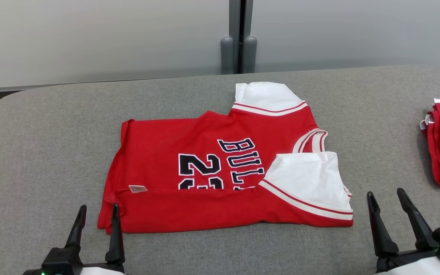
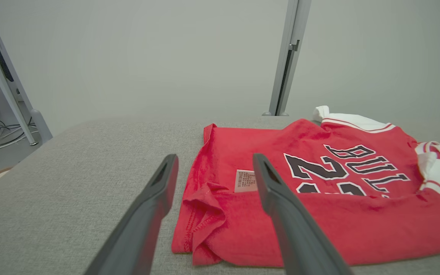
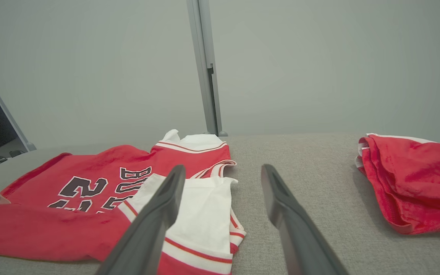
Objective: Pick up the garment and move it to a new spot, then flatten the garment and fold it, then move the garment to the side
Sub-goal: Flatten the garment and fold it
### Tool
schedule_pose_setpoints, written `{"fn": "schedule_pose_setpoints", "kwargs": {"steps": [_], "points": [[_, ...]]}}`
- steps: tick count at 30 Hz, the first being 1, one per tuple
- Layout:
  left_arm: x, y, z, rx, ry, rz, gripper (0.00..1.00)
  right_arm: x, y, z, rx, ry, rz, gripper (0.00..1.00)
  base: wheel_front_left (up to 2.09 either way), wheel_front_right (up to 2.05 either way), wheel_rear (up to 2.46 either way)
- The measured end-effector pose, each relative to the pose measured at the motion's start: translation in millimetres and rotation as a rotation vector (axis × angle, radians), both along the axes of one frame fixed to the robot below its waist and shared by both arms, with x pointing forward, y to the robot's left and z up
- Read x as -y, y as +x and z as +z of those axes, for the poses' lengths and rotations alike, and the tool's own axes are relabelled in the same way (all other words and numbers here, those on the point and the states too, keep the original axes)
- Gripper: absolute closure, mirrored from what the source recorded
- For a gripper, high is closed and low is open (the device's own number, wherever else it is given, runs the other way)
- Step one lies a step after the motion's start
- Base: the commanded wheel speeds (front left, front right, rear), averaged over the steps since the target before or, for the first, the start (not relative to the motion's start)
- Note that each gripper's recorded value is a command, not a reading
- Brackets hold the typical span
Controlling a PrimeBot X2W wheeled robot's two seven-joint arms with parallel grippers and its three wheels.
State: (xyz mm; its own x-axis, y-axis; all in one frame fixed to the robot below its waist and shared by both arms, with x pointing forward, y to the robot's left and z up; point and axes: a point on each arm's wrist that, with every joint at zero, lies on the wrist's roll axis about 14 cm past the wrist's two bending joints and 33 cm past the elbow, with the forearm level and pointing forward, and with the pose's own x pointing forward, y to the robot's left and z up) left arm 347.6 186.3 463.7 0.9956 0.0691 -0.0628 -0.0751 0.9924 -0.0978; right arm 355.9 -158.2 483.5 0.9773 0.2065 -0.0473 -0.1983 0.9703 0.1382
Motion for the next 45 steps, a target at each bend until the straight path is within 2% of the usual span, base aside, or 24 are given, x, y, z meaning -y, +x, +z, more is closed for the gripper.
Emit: {"fn": "schedule_pose_setpoints", "kwargs": {"steps": [8, 15, 17, 25, 26, 27, 28, 29, 39, 45], "points": [[5, -1, -16, -0.058, -0.016, -0.022, 0.0, -1, -1, -10, -0.04, 0.004, 0.002, 0.0, 0.0, 0.0, 0.0], [12, -5, -65, -0.235, -0.086, -0.037, 0.0, -3, 0, -60, -0.207, 0.008, 0.006, 0.0, 0.0, 0.0, 0.0], [12, 1, -77, -0.268, -0.137, -0.024, 0.0, -5, 3, -82, -0.277, 0.021, 0.008, 0.0, 0.0, 0.0, 0.0], [11, 5, -107, -0.358, -0.248, 0.003, 0.0, -17, 8, -119, -0.397, 0.047, 0.031, 0.0, 0.0, 0.0, 0.0], [12, 6, -109, -0.366, -0.248, -0.004, 0.05, -19, 9, -122, -0.409, 0.053, 0.036, 0.06, 0.0, 0.0, 0.0], [12, 6, -111, -0.371, -0.255, -0.007, 0.27, -21, 10, -122, -0.41, 0.061, 0.037, 0.44, 0.0, 0.0, 0.0], [11, 7, -111, -0.371, -0.265, -0.005, 0.7, -22, 12, -123, -0.417, 0.074, 0.037, 0.84, 0.0, 0.0, 0.0], [10, 8, -111, -0.372, -0.264, -0.007, 1.0, -24, 13, -124, -0.417, 0.075, 0.042, 1.0, 0.0, 0.0, 0.0], [4, 4, -105, -0.345, -0.252, -0.017, 1.0, -25, 15, -118, -0.383, 0.125, 0.034, 1.0, 0.0, 0.0, 0.0], [6, -16, -103, -0.39, -0.248, -0.045, 1.0, -10, -7, -119, -0.389, 0.137, -0.004, 1.0, 0.0, 0.0, 0.0]]}}
